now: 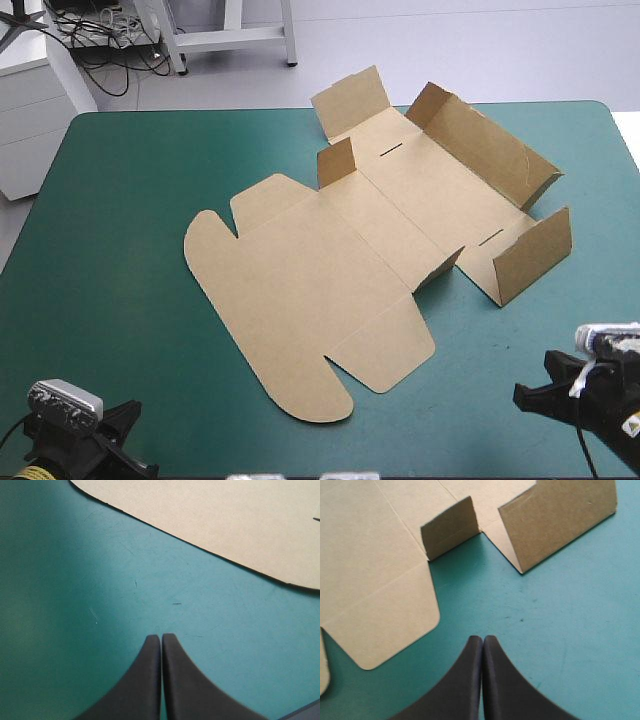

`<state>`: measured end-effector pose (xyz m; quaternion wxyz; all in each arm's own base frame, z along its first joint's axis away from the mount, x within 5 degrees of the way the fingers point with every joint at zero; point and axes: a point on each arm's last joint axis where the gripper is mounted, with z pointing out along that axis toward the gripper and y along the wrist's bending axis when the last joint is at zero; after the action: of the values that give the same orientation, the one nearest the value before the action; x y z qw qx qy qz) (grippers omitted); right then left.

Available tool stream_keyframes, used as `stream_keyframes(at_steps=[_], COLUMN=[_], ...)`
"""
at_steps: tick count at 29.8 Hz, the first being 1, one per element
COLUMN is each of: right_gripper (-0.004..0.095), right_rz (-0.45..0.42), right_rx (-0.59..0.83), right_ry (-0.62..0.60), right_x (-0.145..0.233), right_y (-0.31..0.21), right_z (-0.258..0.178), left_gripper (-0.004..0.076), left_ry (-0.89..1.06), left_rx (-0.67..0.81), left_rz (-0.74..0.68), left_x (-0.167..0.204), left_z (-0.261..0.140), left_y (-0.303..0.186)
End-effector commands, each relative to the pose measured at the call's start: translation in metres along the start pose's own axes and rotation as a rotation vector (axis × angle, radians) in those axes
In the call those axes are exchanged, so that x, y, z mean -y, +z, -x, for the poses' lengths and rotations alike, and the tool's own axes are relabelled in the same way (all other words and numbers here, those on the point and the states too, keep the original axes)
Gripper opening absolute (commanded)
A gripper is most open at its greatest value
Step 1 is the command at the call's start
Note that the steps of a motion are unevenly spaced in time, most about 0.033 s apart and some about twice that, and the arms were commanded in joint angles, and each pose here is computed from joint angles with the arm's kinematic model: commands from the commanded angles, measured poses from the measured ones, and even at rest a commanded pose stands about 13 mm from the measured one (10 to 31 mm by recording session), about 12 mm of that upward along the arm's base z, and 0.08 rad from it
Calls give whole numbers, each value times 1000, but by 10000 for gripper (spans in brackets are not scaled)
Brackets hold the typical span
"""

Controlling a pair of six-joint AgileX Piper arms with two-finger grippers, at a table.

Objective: Fold the box

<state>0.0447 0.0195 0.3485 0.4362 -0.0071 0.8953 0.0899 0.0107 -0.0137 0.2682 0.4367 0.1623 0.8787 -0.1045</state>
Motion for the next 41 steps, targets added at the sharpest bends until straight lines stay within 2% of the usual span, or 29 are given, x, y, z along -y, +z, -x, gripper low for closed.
stream_keyframes(at_steps=[1,4,12,15,16,20,23,28,31,33,35,39,41], right_gripper=[-18,-18,26,151,224,539,639,612,572,552,552,552,552], right_rz=[100,143,152,169,189,347,419,490,530,560,535,374,329], right_rx=[38,3,-195,-255,-272,-296,-286,-285,-359,-395,-453,-480,-485], right_ry=[49,89,257,294,315,410,454,507,602,565,523,491,487], right_x=[-8,-8,6,10,10,5,6,11,13,13,12,9,3], right_y=[-3,6,54,74,81,105,127,161,180,189,198,208,211], right_z=[46,77,113,117,118,128,136,142,140,137,130,122,121], left_gripper=[-10,-10,-10,-10,-10,-10,-10,-10,-10,-10,-10,-10,-10], left_ry=[-9,-9,-9,-9,-9,-9,-9,-9,-9,-9,-9,-9,-9], left_rx=[62,62,62,62,62,62,62,62,62,62,62,62,62], left_rz=[-6,-6,-6,-6,-6,-6,-6,-6,-6,-6,-6,-6,-6], left_x=[0,0,0,0,0,0,0,0,0,0,0,0,0], left_z=[12,12,12,12,12,12,12,12,12,12,12,12,12], left_y=[-3,-3,-3,-3,-3,-3,-3,-3,-3,-3,-3,-3,-3])
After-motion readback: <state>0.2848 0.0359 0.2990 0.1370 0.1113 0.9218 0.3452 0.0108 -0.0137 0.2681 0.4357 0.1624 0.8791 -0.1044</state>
